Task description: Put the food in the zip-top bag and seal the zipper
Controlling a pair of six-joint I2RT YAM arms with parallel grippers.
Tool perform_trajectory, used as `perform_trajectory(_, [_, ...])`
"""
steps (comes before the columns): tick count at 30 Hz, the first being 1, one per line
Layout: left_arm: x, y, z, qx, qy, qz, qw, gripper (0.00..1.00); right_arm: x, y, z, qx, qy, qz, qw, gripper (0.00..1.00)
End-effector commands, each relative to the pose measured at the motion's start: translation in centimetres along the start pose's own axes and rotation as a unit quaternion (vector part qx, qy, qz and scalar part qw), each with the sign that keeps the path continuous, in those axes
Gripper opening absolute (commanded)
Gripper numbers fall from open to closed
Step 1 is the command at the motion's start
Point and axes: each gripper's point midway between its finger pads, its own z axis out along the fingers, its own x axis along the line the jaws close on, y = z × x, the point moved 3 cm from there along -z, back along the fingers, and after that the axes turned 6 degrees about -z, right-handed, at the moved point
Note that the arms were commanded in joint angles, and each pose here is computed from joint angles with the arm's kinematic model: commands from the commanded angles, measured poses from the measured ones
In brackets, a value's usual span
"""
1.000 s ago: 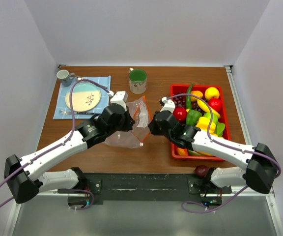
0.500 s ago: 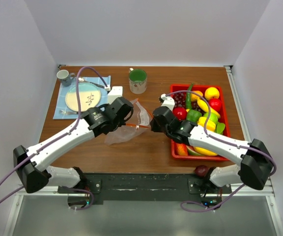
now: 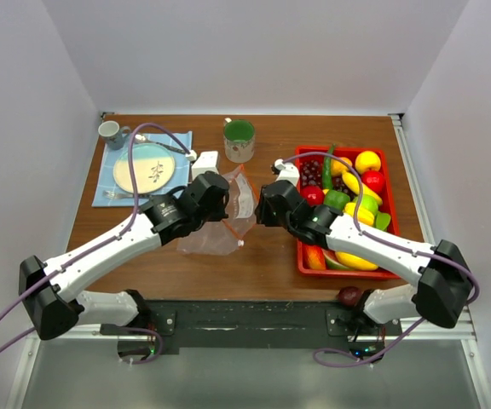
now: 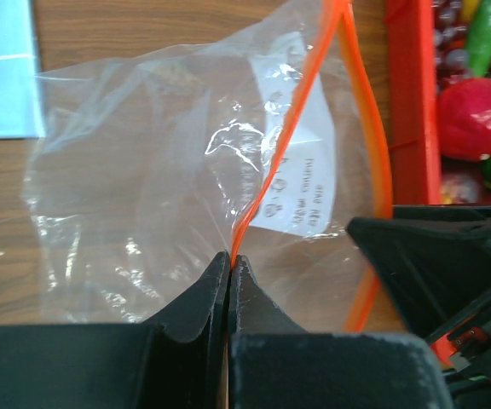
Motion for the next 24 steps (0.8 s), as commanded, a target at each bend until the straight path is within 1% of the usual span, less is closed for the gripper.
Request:
perform_trajectory(1, [-2.6,0.7,0.3,-0.014,-0.056,-0.036,0.998,0.0,0.7,3.0,-2.5,-0.035,0.023,0.002,0.999,0.41])
perform_trajectory(5, [-3.4,0.9,0.7,-0.015,-0.069,-0.041,0.997,0.0,0.3,3.9,-4.2,-0.048,0.023,0.005,0.999,0.5])
perform_trajectory(6, [-3.5,0.9,0.7,-0.015,-0.07,-0.042,0.997,0.0,0.1,3.9,-4.6,-0.047,0.021,0.004,0.999,0.54])
perform_trajectory(8, [-3.8,0.9,1.0,-0.015,-0.073,-0.042,0.996,0.0,-0.4,4.6,-5.7,-0.063,0.018,0.009,0.998,0.56])
perform_trajectory(9, [-3.9,1.0,1.0,-0.015,-0.076,-0.043,0.996,0.0,-0.7,4.7,-6.2,-0.064,0.014,0.007,0.998,0.59])
perform_trajectory(11, [-4.1,1.0,1.2,-0.016,-0.077,-0.043,0.996,0.0,-1.2,5.3,-7.3,-0.077,0.008,0.011,0.997,0.62])
perform_trajectory(12, [-4.3,1.0,1.3,-0.016,-0.079,-0.043,0.996,0.0,-1.7,5.2,-7.6,-0.074,0.001,0.009,0.997,0.65])
perform_trajectory(14, [-4.4,1.0,1.4,-0.015,-0.081,-0.044,0.996,0.0,-2.4,5.8,-8.6,-0.084,-0.013,0.008,0.996,0.68])
perform_trajectory(17, [-4.6,1.1,1.4,-0.015,-0.083,-0.046,0.995,0.0,-4.5,6.0,-9.8,-0.089,-0.065,0.006,0.994,0.75])
perform_trajectory(18, [-4.7,1.1,1.5,-0.016,-0.085,-0.046,0.995,0.0,-6.4,5.7,-10.3,-0.091,-0.118,0.003,0.989,0.81])
perform_trajectory(20, [-4.9,1.1,1.4,-0.015,-0.089,-0.045,0.995,0.0,-8.0,5.7,-11.1,-0.096,-0.163,0.005,0.982,0.86])
perform_trajectory(21, [-4.9,1.2,1.4,-0.015,-0.09,-0.044,0.995,0.0,-9.3,5.2,-11.7,-0.089,-0.192,0.007,0.977,0.9])
perform_trajectory(22, [-4.9,1.2,1.4,-0.015,-0.09,-0.043,0.995,0.0,-10.4,5.3,-12.1,-0.099,-0.222,0.005,0.97,0.92])
perform_trajectory(24, [-5.0,1.1,1.5,-0.014,-0.092,-0.041,0.995,0.0,-12.6,4.7,-12.7,-0.09,-0.266,0.011,0.96,0.96])
